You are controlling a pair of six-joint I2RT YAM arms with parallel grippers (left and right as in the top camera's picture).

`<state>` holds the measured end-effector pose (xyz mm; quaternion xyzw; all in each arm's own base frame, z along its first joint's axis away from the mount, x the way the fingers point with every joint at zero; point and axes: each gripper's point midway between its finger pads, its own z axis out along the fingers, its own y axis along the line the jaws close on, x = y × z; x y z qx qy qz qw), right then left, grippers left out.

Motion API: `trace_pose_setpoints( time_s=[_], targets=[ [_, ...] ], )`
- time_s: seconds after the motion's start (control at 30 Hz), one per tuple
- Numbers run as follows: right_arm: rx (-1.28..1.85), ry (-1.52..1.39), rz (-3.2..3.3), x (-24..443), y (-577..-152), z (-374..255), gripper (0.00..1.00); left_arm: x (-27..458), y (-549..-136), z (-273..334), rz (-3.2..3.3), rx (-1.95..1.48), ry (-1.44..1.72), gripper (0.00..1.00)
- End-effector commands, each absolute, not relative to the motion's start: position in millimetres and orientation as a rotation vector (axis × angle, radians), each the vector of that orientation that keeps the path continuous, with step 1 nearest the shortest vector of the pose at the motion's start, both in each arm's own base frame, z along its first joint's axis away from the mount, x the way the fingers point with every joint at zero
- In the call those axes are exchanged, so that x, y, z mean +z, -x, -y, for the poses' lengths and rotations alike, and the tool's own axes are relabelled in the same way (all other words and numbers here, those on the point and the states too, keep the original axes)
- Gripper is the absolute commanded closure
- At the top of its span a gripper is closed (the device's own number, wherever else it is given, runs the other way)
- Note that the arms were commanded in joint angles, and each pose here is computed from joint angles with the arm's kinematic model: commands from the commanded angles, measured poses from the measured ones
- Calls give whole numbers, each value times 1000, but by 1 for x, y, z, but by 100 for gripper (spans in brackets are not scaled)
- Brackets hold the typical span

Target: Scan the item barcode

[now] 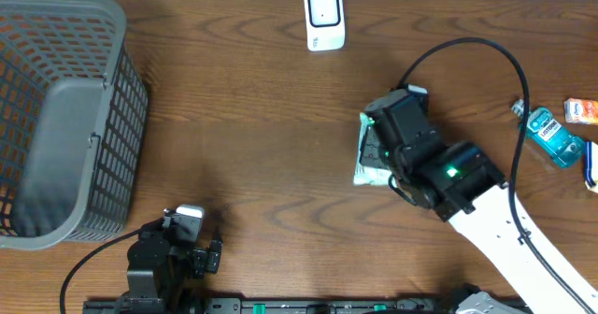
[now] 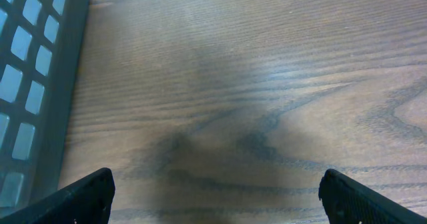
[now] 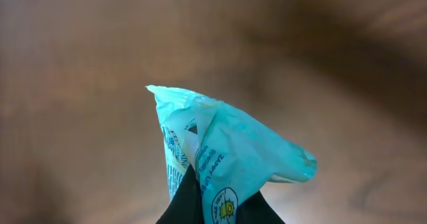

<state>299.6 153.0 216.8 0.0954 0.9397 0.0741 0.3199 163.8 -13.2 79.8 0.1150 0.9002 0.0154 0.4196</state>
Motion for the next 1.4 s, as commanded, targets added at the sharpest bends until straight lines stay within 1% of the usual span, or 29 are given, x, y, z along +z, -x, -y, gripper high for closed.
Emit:
trace_pose_setpoints(
  time_s=[0.0, 0.23, 0.33, 0.47, 0.67, 0.77, 0.9, 1.17, 1.37],
  targets=[
    [-11, -340, -2285, 232, -329, -131, 99, 69, -159, 13, -2297, 34, -287, 2],
    [-127, 1, -2173, 233, -382, -161, 99, 69, -159, 13, -2297, 34, -287, 2],
    [-194, 189, -2058, 241, -411, -181, 99, 69, -159, 13, -2297, 34, -287, 2],
    [-273, 140, -1879, 257, -452, -186, 99, 69, -159, 13, -2297, 34, -287, 2],
    [-341, 161, -1676, 262, -500, -194, 99, 69, -159, 13, -2297, 34, -287, 2],
    [-385, 164, -1553, 270, -515, -196, 99, 69, -159, 13, -2297, 34, -287, 2],
    [-373, 133, -1430, 279, -525, -197, 99, 69, -159, 13, -2297, 34, -287, 2],
    [-360, 278, -1469, 250, -559, -222, 99, 69, -159, 13, -2297, 34, -287, 2],
    [-368, 312, -1500, 235, -595, -235, 99, 69, -159, 13, -2297, 34, -287, 2]
  ],
)
